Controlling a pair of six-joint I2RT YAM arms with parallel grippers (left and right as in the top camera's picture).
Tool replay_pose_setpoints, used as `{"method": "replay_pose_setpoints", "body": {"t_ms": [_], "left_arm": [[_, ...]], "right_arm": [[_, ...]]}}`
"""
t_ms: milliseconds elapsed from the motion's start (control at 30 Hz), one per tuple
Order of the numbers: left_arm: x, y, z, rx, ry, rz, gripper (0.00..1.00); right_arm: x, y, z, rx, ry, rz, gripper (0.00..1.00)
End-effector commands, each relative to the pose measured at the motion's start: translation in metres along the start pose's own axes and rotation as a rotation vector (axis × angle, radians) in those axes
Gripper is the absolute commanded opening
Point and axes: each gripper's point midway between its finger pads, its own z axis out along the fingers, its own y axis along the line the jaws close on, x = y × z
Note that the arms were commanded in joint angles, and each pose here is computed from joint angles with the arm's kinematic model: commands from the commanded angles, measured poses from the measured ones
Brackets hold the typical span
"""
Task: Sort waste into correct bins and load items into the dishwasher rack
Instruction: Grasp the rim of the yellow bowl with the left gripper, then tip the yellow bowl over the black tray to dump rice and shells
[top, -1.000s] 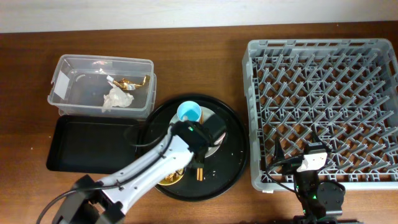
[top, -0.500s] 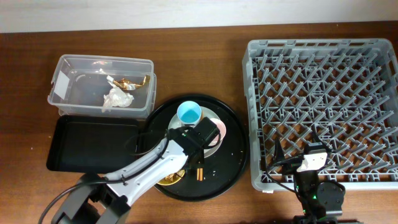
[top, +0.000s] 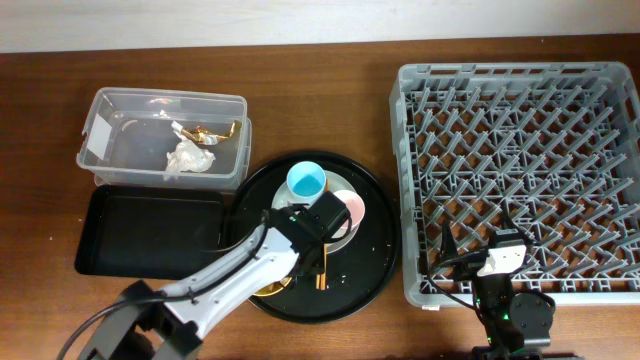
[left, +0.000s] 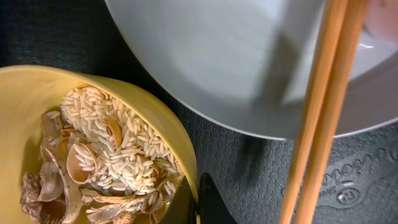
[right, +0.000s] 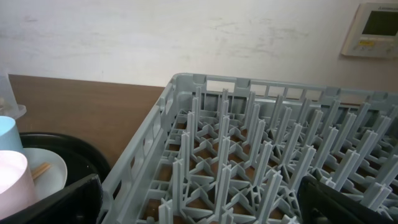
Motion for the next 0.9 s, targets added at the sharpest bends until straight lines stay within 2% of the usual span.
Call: {"method": "replay_pose_setpoints", "body": {"t_ms": [0, 100, 167, 200, 333, 400, 567, 667, 800, 867], "left_arm": [[-0.015, -0.004, -0.032, 0.066, -0.098, 0.135, 0.01], [-0.026, -0.003, -0.06, 0.121, -0.187, 0.203, 0.0], [-0.049, 0.016, -0.084, 0.156, -0.263, 0.137, 0.0], [-0.065, 0.039, -0.098, 0.182, -0.304, 0.047, 0.01], [-0.092, 0.113, -0.109, 0.316, -0.32, -0.108, 0.0], [-0.099, 0.143, -0.111, 0.383, -0.335, -0.169, 0.0], [-0.103, 0.215, -0.112, 0.55, -0.478, -0.305, 0.01], [-0.105, 0.233, -0.102, 0.653, -0.595, -0.358, 0.0], [-0.098, 0.244, -0.091, 0.713, -0.656, -0.396, 0.0], [-0.101, 0.236, -0.098, 0.785, -0.692, -0.325, 0.0]], "right_arm": [[0.002, 0.001, 0.0, 0.0, 0.003, 0.004, 0.98], [0.002, 0.001, 0.0, 0.0, 0.003, 0.004, 0.98], [0.002, 0.001, 0.0, 0.0, 0.003, 0.004, 0.98], [0.002, 0.001, 0.0, 0.0, 0.003, 0.004, 0.98], [0.002, 0.001, 0.0, 0.0, 0.003, 0.004, 0.98], [0.002, 0.001, 0.0, 0.0, 0.003, 0.004, 0.98], [0.002, 0.001, 0.0, 0.0, 0.003, 0.004, 0.98], [0.002, 0.001, 0.0, 0.0, 0.003, 0.004, 0.98], [0.002, 0.001, 0.0, 0.0, 0.003, 0.004, 0.99], [0.002, 0.001, 0.0, 0.0, 0.003, 0.004, 0.98]]}}
